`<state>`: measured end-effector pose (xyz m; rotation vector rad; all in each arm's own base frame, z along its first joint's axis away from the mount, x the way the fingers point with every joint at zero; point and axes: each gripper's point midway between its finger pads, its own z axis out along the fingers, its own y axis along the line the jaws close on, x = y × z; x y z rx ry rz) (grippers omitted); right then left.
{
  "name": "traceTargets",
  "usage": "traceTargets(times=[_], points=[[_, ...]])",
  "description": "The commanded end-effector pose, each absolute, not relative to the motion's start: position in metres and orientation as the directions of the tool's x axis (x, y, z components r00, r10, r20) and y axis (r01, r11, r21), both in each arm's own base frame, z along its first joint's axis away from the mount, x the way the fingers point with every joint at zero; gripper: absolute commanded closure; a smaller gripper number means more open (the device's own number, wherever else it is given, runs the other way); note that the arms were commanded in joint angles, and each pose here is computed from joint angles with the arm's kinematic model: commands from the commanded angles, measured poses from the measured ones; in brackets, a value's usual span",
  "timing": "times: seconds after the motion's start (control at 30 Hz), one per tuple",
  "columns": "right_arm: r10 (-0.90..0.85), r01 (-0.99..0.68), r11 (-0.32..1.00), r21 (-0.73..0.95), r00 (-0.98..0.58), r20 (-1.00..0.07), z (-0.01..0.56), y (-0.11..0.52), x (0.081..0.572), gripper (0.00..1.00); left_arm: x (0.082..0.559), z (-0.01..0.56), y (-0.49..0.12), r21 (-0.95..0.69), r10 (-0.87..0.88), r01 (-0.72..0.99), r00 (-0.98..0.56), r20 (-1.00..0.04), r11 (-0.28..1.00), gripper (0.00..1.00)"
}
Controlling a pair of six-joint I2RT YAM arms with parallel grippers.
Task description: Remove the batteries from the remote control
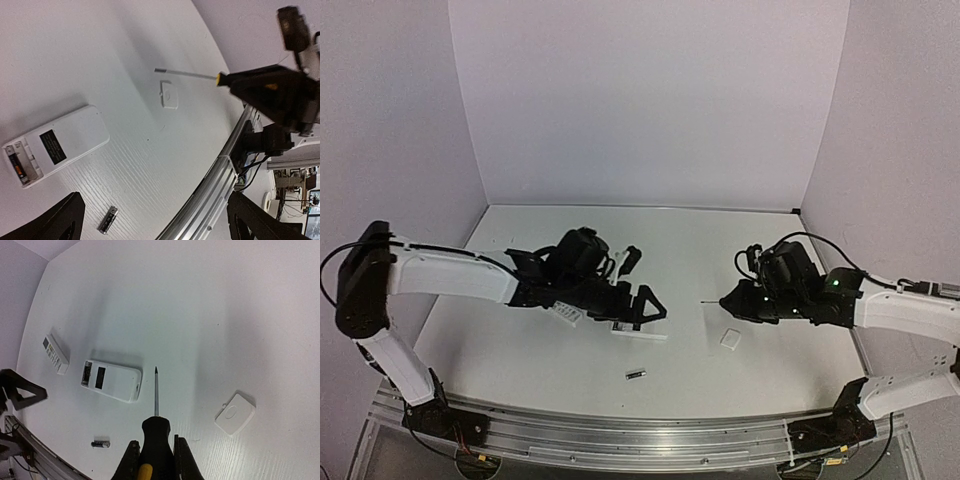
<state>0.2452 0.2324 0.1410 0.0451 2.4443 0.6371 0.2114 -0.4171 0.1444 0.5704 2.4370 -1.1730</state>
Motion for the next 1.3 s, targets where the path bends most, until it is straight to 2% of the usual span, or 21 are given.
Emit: traceTargets(times=[0.0,0.13,0.27,0.43,0.67,1.1,1.27], points=[[0.075,-0.231,0.831,0.506,-0.855,-0.513,0.158,0.275,0.238,1.0,0.25,0.149,-0.341,-0.581,0.048,0.379,-0.863,-0.503,0.72,0.0],[0.007,-0.29,0.802,0.522,-0.869,-0.494,0.16,0.318,0.238,1.0,0.264,0.134,-0.303,-0.605,0.001,0.315,-0.887,-0.461,0.731,0.04],[-0.025,-0.321,0.758,0.568,-0.884,-0.467,0.154,0.36,0.242,1.0,0.269,0.118,-0.3,-0.642,0.012,0.297,-0.912,-0.409,0.707,0.21],[-0.032,-0.31,0.734,0.604,-0.905,-0.425,0.139,0.393,0.25,1.0,0.273,0.103,-0.311,-0.658,0.05,0.311,-0.922,-0.383,0.686,0.32],[-0.004,-0.266,0.735,0.623,-0.921,-0.389,0.119,0.411,0.261,1.0,0.276,0.079,-0.318,-0.658,0.083,0.307,-0.933,-0.35,0.688,0.45],[0.004,-0.245,0.765,0.596,-0.923,-0.384,0.098,0.407,0.265,1.0,0.285,0.053,-0.328,-0.652,0.11,0.305,-0.94,-0.322,0.694,0.58],[0.001,-0.242,0.771,0.589,-0.925,-0.381,0.094,0.405,0.263,1.0,0.285,0.046,-0.329,-0.652,0.116,0.301,-0.943,-0.312,0.696,0.68]])
